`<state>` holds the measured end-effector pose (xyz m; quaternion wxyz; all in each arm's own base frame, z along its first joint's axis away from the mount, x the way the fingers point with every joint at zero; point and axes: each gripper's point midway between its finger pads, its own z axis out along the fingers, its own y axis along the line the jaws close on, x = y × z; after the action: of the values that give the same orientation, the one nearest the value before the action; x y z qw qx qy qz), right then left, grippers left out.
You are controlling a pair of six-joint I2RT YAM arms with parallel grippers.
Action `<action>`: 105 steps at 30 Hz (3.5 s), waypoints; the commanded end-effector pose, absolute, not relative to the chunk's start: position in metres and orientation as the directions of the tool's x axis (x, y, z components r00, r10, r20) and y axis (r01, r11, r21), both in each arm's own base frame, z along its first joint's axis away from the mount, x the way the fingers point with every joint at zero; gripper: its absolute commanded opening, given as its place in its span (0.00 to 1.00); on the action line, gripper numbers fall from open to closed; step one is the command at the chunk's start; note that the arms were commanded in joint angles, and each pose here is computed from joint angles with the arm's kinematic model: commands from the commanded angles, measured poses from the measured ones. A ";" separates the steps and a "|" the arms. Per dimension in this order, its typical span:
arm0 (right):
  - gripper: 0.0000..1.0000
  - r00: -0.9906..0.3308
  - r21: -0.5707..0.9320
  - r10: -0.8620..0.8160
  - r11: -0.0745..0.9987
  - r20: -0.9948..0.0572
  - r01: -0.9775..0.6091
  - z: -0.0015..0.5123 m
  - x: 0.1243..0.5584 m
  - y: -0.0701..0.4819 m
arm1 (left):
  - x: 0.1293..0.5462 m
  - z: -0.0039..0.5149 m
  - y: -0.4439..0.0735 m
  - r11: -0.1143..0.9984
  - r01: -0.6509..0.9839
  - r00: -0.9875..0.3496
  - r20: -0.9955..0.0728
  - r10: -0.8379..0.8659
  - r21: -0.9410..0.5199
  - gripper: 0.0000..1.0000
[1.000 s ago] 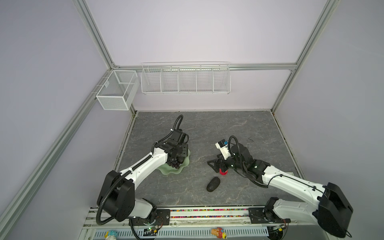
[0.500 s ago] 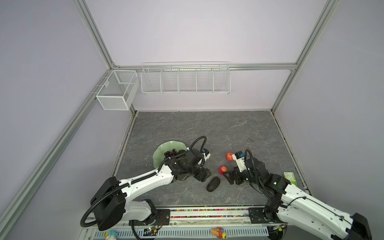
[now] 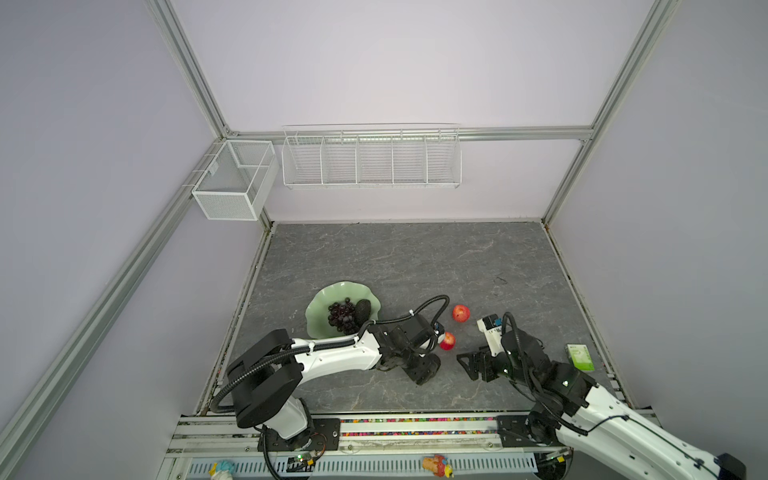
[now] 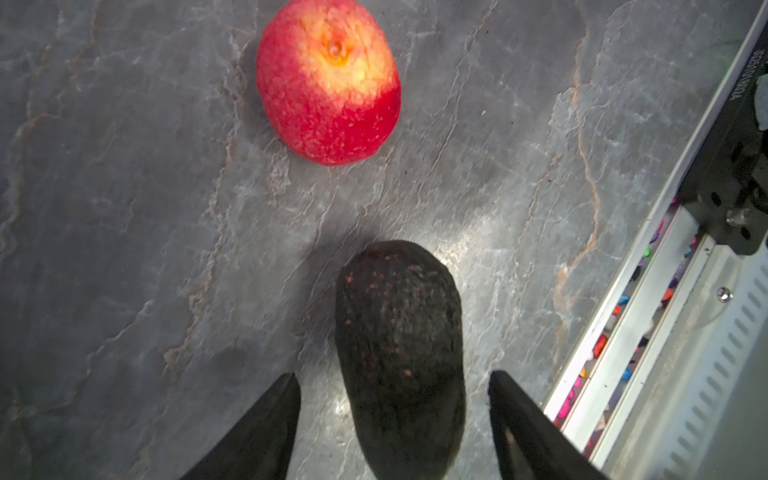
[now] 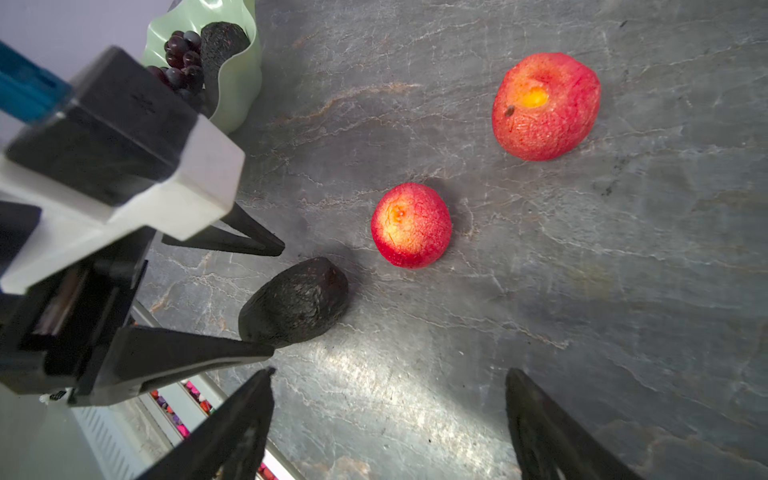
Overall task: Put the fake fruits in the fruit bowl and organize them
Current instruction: 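Reach the left gripper to the nearer avocado and grasp it, then carry the avocado into the bowl and open the left gripper, then move the left gripper to the nearer red apple and grasp it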
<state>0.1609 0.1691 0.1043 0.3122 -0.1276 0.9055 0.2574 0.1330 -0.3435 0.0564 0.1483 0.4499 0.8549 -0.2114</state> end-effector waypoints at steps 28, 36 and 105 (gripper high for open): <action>0.88 -0.677 0.374 -0.140 0.744 -0.722 -0.553 0.150 0.212 0.241 | 0.267 0.171 -0.253 0.835 0.550 -0.585 -0.715 0.384 -0.001 0.45; 0.88 -0.654 0.410 -0.201 0.637 -0.730 -0.653 0.170 0.234 0.298 | 0.346 0.163 -0.162 0.989 0.148 -0.706 -0.700 0.104 -0.003 0.45; 0.88 -0.802 0.441 0.040 0.851 -0.595 -0.285 0.094 0.151 0.144 | 0.226 0.096 -0.419 0.709 0.642 -0.731 -0.514 0.449 -0.293 0.71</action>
<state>0.1665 0.1626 0.1167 0.3405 -0.0976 0.8907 0.2848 0.2310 -0.4020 0.0896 0.2122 0.3038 0.9030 -0.2174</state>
